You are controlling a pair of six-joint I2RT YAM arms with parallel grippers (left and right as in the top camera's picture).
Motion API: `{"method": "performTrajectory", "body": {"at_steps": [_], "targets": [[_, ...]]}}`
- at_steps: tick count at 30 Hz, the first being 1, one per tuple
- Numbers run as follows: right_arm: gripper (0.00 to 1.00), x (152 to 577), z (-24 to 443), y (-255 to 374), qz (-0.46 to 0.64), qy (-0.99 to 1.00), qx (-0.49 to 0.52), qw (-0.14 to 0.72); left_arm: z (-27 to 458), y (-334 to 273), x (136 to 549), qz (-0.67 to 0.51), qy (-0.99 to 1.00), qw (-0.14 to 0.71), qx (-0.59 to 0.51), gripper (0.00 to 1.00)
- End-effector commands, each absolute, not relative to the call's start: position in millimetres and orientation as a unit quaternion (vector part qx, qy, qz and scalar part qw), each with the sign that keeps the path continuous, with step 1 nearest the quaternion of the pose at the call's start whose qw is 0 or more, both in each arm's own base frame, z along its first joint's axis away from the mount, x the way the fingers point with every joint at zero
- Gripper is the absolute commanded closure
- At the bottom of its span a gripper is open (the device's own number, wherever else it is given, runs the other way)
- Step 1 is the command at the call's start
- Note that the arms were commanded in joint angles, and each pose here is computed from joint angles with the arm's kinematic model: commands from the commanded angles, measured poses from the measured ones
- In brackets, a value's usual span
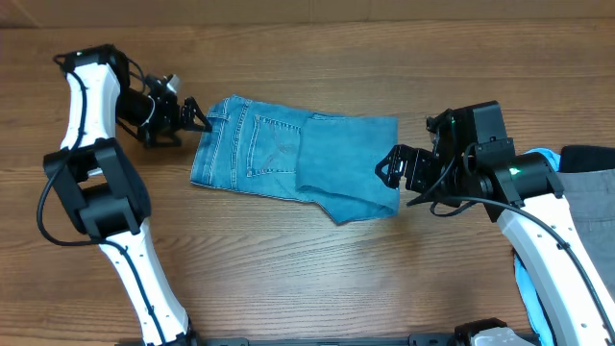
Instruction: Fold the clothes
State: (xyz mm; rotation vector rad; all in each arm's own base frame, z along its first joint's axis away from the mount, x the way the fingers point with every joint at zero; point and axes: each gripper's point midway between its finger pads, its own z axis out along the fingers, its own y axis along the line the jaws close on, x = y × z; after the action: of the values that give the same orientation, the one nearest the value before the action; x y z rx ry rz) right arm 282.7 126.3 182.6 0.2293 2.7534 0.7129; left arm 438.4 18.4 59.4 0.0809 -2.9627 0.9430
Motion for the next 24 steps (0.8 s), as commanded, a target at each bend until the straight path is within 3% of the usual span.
{"method": "performTrajectory", "body": {"at_steps": [1,3,10,14,17,22,24], "targets": [[0.00,285,196,130,0.257,0.950,0.072,0.160,33,13,434,0.286,-0.958,0.037,-0.006,0.00],[0.00,285,196,130,0.257,0.950,0.072,0.160,16,7,428,0.284,-0.957,0.060,-0.009,0.04],[0.00,286,196,129,0.256,0.950,0.072,0.162,-33,-36,409,0.295,-0.945,0.134,-0.033,0.30],[0.00,285,196,129,0.256,0.950,0.073,0.161,-41,-45,408,0.281,-0.948,0.148,-0.025,0.57],[0.00,282,194,128,0.254,0.952,0.074,0.154,-36,-40,406,0.280,-0.948,0.155,-0.003,0.96],[0.00,281,194,128,0.253,0.953,0.075,0.152,-1,-14,408,0.252,-0.958,0.139,0.012,0.96],[0.00,281,194,128,0.253,0.953,0.075,0.152,42,16,415,0.212,-0.971,0.099,0.041,0.96]]}}
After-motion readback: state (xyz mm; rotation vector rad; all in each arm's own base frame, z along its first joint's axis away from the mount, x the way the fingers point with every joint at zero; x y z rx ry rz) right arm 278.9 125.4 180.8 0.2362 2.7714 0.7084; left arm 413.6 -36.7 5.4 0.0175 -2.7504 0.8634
